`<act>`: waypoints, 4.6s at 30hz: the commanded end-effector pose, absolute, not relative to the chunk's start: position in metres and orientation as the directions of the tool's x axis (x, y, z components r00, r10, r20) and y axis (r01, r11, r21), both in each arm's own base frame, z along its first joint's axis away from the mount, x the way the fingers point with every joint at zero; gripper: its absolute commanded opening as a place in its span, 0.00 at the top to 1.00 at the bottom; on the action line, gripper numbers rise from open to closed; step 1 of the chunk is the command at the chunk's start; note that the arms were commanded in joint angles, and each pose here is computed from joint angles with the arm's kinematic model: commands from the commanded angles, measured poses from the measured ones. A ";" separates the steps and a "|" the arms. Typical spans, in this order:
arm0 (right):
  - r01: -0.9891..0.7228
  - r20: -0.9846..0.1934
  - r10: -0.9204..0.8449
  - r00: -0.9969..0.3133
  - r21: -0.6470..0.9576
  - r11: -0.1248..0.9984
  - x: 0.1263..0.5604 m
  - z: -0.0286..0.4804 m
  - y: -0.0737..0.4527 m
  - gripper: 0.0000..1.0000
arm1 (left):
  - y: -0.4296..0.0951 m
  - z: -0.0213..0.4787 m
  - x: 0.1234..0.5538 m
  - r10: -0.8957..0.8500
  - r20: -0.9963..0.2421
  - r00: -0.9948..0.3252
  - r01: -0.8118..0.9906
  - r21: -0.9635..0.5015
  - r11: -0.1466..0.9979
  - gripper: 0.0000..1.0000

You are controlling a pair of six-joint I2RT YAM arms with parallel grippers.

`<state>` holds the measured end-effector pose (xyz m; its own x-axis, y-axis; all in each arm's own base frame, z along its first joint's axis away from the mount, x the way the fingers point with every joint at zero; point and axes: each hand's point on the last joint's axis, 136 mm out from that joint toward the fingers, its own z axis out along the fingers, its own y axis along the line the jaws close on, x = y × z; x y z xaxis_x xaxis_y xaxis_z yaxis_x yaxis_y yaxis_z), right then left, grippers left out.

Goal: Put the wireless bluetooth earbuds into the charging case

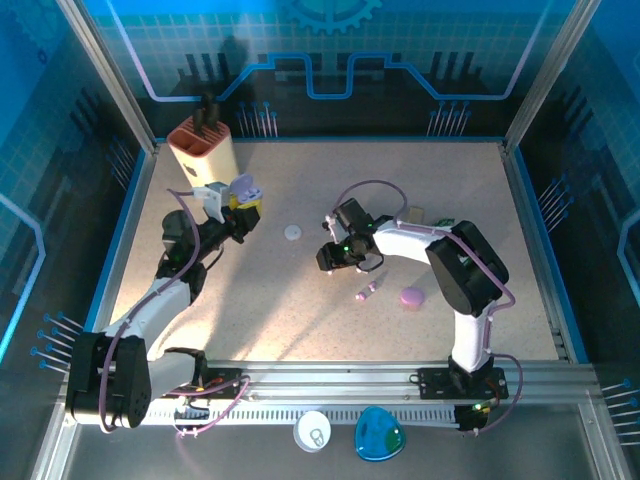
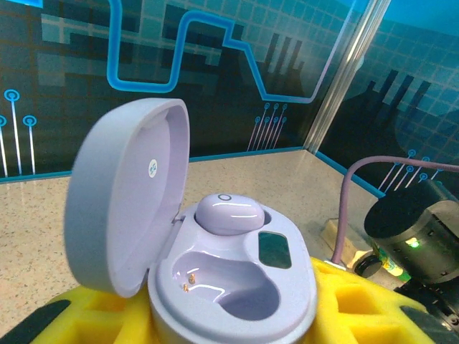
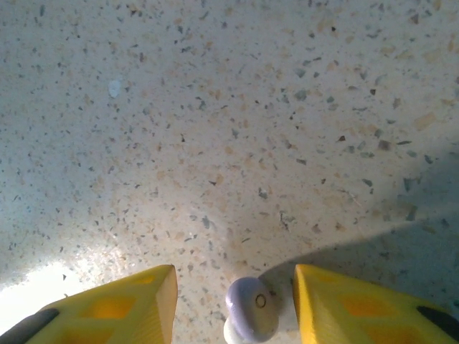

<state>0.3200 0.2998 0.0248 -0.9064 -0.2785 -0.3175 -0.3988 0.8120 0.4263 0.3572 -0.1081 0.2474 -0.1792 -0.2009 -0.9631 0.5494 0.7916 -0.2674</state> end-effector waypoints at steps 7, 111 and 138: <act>-0.369 -0.277 -0.262 -0.924 0.476 0.798 0.309 0.019 0.295 0.56 | -0.110 0.272 0.356 -0.215 -0.969 -0.124 0.588 -0.246 0.770 0.65; -0.490 -0.692 -0.105 -0.714 0.387 0.781 0.319 0.239 0.299 0.70 | -0.293 0.217 0.334 0.085 -0.994 0.071 0.805 0.108 0.583 0.68; -0.530 -0.760 -0.051 -0.648 0.402 0.747 0.323 0.291 0.278 0.72 | -0.288 0.202 0.323 0.124 -0.981 0.151 0.814 0.194 0.547 0.68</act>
<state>0.3145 0.2754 0.2837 -0.6583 -0.0367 -0.7519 -0.5169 0.7481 0.4161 0.3290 -0.2864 0.1945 0.0733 0.1273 -0.9892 0.8082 0.5735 0.1337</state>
